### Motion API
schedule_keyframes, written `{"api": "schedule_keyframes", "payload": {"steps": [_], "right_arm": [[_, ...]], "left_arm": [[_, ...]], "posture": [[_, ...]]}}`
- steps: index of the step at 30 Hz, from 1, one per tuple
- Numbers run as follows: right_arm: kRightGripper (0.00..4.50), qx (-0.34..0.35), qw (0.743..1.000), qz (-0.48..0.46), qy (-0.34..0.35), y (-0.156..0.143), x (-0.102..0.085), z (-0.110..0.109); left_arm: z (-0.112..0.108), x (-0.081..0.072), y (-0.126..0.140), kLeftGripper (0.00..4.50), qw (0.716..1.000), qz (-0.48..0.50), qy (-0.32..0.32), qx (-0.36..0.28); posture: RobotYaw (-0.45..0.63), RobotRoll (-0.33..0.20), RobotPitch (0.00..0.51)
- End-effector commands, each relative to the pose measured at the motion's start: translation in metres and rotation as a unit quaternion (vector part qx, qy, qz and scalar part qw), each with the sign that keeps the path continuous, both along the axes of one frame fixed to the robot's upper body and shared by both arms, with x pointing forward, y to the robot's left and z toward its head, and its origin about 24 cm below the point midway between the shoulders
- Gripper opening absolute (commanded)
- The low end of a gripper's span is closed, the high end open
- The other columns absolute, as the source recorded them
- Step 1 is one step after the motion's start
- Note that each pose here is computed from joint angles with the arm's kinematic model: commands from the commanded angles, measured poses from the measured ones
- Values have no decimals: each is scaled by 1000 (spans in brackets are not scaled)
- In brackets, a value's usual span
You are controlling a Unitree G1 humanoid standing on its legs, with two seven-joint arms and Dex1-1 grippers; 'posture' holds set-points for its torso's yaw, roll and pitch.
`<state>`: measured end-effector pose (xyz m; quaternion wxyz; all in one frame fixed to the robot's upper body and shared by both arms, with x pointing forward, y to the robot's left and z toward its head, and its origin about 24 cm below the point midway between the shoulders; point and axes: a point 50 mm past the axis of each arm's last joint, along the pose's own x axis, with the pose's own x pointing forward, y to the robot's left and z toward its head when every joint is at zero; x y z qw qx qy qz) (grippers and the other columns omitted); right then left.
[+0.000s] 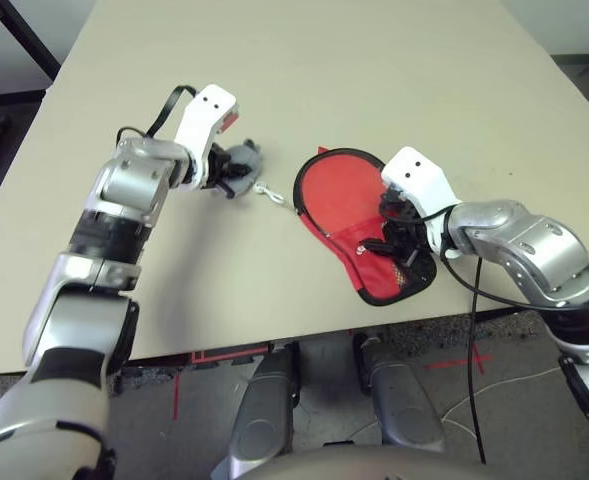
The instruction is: Store the ping-pong paddle in its case and zip it.
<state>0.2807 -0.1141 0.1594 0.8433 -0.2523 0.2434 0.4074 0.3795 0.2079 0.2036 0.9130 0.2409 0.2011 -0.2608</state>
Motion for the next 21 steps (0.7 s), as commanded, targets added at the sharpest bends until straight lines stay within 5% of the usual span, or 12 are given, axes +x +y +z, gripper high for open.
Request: {"api": "schedule_keyframes", "payload": {"steps": [1,11,21], "right_arm": [[4500,-32,998,15,45,3,-4,-22],[4500,-48,996,44,54,9,-8,-31],[4500,-52,995,52,67,12,-12,-37]], "left_arm": [[2,10,1,501,1000,13,-17,13],[16,41,-21,501,996,21,-85,36],[26,51,-76,500,986,-12,-154,56]], "posture": [[37,0,229],[32,0,235],[-6,0,268]]}}
